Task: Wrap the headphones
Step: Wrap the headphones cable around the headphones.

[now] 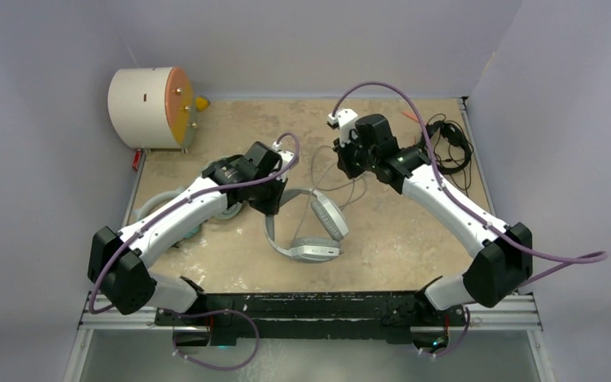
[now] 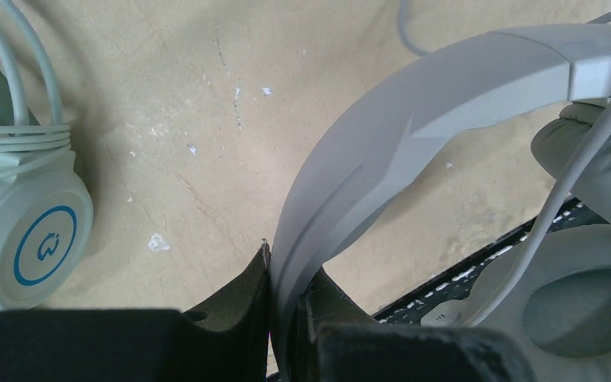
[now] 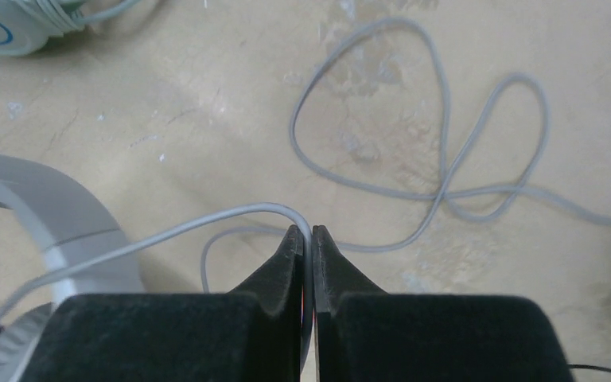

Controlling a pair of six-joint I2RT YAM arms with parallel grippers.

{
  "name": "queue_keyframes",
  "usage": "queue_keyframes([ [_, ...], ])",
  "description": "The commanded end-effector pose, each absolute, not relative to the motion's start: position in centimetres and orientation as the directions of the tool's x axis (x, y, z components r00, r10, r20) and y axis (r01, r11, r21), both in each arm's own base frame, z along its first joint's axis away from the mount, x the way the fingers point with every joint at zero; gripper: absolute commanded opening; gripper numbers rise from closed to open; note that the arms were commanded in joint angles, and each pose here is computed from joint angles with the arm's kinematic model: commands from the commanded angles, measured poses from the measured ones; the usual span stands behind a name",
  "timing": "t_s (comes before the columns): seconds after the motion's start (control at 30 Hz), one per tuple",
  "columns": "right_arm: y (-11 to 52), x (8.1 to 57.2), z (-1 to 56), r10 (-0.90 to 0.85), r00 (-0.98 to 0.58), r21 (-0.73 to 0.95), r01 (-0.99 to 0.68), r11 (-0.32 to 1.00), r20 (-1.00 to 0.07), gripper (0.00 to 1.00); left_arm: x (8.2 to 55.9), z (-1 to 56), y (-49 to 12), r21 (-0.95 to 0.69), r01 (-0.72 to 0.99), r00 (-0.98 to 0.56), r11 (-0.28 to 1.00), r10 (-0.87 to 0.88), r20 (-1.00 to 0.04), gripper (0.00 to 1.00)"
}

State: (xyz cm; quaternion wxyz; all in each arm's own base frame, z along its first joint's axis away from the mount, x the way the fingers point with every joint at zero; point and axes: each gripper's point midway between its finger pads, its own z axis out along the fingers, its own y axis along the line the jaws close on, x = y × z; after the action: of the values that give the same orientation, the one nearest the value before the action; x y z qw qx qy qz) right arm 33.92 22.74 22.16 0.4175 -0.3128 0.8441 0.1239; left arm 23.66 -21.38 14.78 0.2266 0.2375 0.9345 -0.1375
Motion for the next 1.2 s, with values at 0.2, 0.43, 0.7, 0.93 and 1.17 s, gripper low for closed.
queue_keyframes([
  [0.2,22.6,34.9,19.4,-0.146,-0.464,0.149,-0.542,0.827,-0.874,0.00,22.2,23.6,-24.3,-0.353,0.546,-0.743,0.760,0.245,-0.623,0.00],
  [0.43,25.5,33.5,21.1,-0.069,-0.345,0.201,-0.685,0.700,-0.936,0.06,21.3,29.4,-24.9,-0.428,0.547,-0.728,0.719,0.157,-0.667,0.00],
  [0.7,27.4,31.7,23.1,0.038,-0.256,0.232,-0.790,0.568,-0.966,0.25,21.4,33.5,-25.2,-0.474,0.506,-0.743,0.721,0.086,-0.663,0.00],
  [0.93,28.8,31.4,22.3,0.071,-0.272,0.270,-0.823,0.499,-0.960,0.33,22.1,35.8,-25.2,-0.488,0.490,-0.736,0.723,0.043,-0.676,0.00],
  [1.17,28.8,31.0,20.8,0.111,-0.291,0.307,-0.819,0.484,-0.950,0.35,23.5,36.4,-24.9,-0.505,0.454,-0.754,0.734,0.014,-0.657,0.00],
])
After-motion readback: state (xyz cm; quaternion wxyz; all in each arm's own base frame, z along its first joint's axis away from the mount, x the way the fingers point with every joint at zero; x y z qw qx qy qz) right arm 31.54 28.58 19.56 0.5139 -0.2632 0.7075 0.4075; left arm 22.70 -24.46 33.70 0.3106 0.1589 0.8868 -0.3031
